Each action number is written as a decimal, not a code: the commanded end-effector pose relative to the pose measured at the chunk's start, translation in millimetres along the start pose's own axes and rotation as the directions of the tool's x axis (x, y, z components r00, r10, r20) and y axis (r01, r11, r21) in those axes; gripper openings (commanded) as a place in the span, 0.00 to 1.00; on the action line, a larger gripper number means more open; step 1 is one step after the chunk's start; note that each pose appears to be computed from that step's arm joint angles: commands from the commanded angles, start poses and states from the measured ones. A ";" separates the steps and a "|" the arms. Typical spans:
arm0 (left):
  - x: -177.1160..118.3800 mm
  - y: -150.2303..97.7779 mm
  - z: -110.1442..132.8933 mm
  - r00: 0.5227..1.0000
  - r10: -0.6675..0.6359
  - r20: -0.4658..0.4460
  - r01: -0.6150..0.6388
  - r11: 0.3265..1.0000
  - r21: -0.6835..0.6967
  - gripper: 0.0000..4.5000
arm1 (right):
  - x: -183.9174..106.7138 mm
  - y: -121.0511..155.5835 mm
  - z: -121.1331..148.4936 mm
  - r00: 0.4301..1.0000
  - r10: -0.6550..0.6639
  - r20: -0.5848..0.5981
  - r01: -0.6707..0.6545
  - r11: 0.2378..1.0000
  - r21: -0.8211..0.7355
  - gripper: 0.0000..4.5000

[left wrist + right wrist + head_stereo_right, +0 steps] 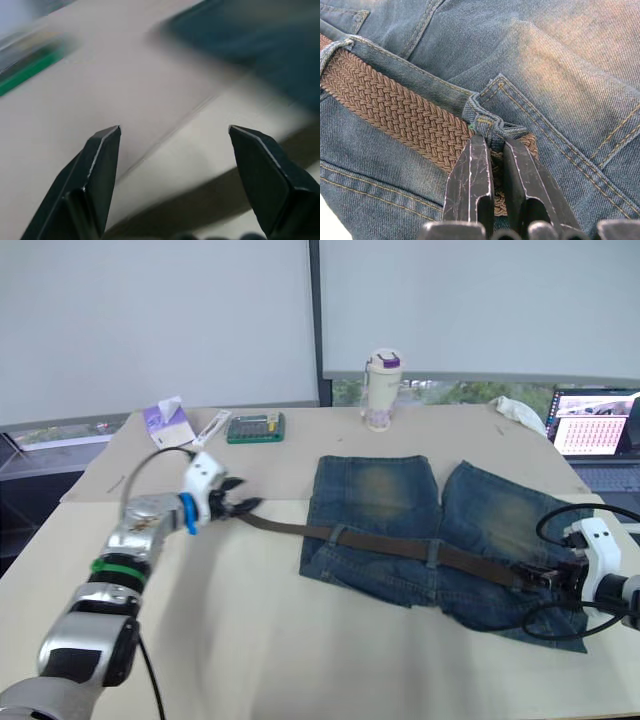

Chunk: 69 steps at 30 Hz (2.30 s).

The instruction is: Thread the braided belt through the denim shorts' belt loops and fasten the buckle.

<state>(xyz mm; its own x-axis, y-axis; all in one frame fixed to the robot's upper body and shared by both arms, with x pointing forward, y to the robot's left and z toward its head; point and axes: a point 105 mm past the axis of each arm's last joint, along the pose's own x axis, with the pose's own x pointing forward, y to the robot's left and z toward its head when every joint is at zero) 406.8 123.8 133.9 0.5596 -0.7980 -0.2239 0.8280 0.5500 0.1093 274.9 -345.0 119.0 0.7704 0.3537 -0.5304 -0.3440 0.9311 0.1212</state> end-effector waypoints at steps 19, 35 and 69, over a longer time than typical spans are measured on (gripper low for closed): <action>84.6 -61.4 -8.8 0.963 -0.256 -0.088 0.228 0.941 -0.249 0.59 | -16.0 2.3 -1.9 0.997 -0.058 0.057 0.060 0.998 -0.031 0.00; 74.2 -20.3 30.6 0.990 -0.030 0.139 0.080 0.926 -0.370 0.00 | 29.2 10.6 39.4 0.986 -0.019 0.165 0.050 0.981 -0.185 0.00; -31.9 -29.1 -36.4 0.952 -0.285 -0.113 0.299 0.782 0.548 1.00 | -13.2 113.3 -24.2 0.740 0.562 0.369 0.396 0.080 -0.915 0.00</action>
<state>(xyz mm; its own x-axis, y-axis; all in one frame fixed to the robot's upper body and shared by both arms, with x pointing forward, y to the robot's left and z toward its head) 365.2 140.4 92.5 0.3085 -0.8840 -0.3512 0.8626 0.1043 0.4950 218.8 -247.7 108.5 0.5981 0.7996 -0.0549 -0.2845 0.1478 -0.9472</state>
